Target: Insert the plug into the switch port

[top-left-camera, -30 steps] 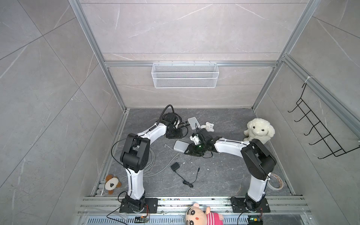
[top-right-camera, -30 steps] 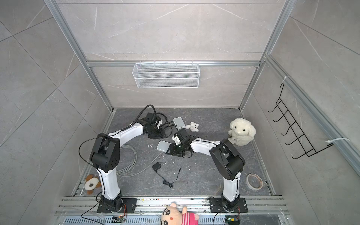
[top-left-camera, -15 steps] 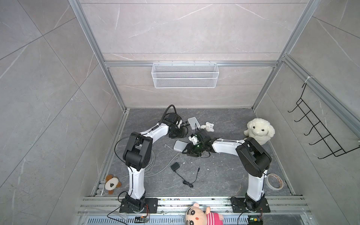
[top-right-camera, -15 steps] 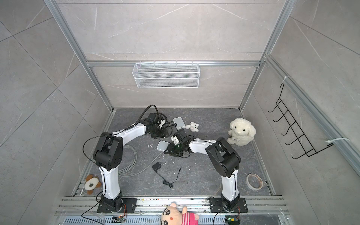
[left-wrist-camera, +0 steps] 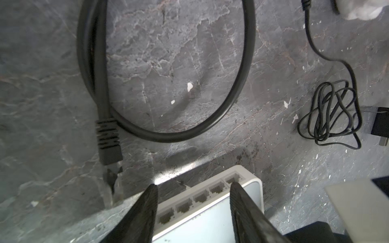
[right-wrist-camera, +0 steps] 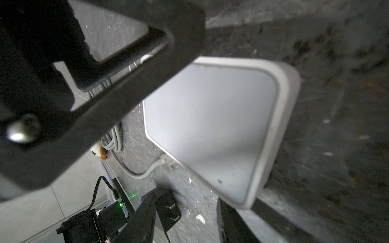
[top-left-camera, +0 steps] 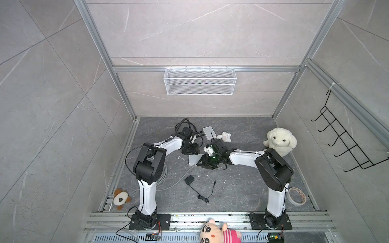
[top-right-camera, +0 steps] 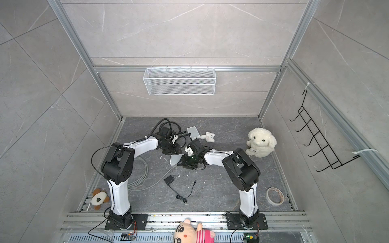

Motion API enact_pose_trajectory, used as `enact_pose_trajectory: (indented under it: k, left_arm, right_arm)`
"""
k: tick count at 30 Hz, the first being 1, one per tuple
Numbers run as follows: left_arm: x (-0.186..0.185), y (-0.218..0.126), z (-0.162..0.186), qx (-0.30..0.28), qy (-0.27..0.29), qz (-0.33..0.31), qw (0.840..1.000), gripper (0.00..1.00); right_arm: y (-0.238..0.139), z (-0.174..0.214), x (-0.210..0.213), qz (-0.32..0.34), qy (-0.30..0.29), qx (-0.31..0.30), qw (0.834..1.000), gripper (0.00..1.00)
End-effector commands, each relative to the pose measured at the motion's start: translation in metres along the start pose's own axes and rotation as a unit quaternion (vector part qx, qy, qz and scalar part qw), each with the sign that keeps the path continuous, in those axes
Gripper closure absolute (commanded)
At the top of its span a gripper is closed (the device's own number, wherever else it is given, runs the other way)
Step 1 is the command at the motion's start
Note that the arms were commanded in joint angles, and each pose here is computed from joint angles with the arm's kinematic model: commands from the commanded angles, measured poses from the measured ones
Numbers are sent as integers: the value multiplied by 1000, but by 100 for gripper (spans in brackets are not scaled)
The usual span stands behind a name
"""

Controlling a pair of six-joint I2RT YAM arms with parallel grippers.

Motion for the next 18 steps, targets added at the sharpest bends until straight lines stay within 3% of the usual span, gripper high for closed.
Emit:
enact_pose_trajectory:
  k: [1,11,18]
  left_arm:
    - [-7,-14,-4,-13,5,0,1000,42]
    - [-23,-21,20,19,6,15,1000,42]
    - [-59,-21,28,29,11,50,998,42]
  right_arm:
    - [3,-6,9,-11,-5,-3,1000,51]
    - [-4,-42,-5,0,24,-46,999,51]
    - [-11,-58,0,-8,22,-61,998,51]
Point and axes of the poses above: each gripper's point midway between its finger pads, its own y axis out along the fingers, its own x axis along the line the jaws close on, z = x × y, the point moved 2 cm from there along -y, back along the fingers, and after that the axes turned 11 degrees about y, right-handed, at the moved point
